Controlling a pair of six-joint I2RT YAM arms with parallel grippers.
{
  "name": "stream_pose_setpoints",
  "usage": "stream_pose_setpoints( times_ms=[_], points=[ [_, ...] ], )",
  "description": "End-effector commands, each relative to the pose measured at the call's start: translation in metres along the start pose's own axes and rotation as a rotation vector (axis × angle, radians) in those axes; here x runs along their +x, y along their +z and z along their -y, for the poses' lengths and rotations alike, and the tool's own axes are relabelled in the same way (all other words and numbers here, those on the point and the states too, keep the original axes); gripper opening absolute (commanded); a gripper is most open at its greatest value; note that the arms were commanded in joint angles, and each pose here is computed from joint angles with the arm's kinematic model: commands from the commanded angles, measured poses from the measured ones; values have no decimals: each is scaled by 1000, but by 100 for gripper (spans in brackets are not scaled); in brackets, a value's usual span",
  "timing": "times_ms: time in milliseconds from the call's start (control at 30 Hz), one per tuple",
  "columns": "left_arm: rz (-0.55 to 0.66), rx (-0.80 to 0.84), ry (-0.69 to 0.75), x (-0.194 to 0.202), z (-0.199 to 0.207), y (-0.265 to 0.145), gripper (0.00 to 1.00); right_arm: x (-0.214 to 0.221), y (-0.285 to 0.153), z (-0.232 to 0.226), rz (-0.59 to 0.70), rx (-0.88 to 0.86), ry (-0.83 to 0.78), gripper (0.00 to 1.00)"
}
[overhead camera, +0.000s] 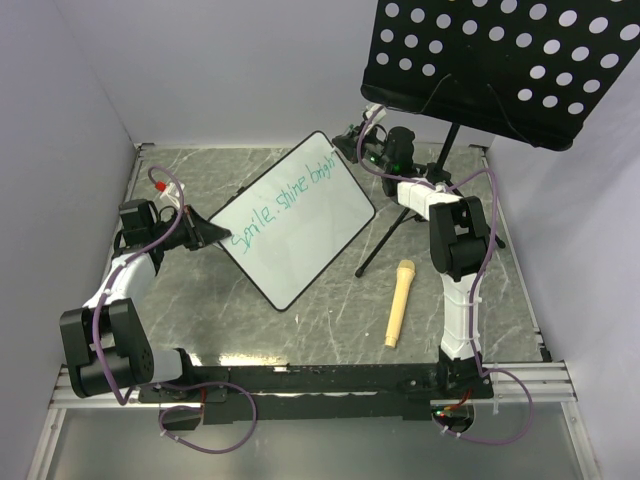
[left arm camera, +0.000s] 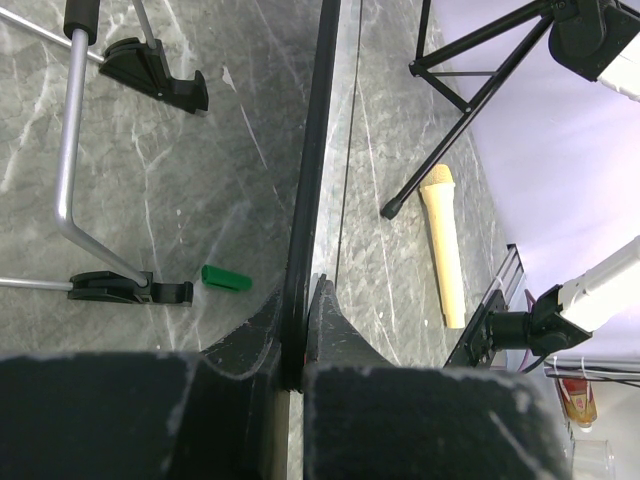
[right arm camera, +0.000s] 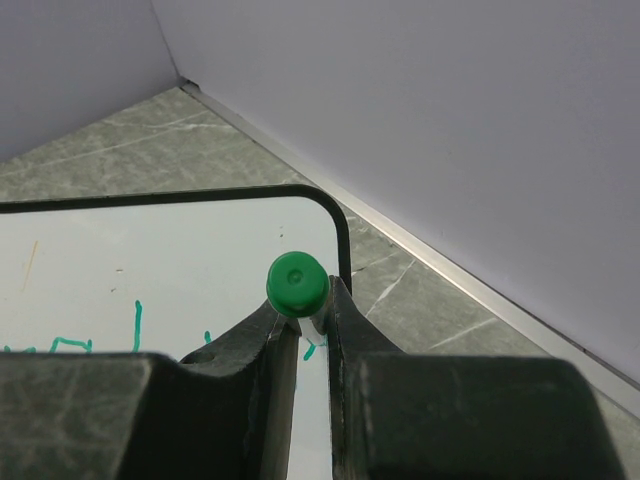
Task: Write a sentence on the whiteboard
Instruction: Pick up the sentence from the whiteboard.
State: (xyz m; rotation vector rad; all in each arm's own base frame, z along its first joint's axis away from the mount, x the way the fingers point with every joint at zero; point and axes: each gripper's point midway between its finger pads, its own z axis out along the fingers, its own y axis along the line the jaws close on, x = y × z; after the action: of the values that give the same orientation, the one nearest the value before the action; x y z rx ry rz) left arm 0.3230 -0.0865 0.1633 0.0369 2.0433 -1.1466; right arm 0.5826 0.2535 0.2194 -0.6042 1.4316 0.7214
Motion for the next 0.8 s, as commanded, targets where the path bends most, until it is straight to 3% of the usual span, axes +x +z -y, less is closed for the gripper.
stream_pose_setpoints(
  times_ms=[0, 767],
  points=[
    [44, -203, 227, -11, -46, -1, 1, -53, 3, -7, 104, -13, -67, 0],
    [42, -201, 233, -11, -45, -1, 1, -36, 11, -2, 58, -14, -42, 0]
  ],
)
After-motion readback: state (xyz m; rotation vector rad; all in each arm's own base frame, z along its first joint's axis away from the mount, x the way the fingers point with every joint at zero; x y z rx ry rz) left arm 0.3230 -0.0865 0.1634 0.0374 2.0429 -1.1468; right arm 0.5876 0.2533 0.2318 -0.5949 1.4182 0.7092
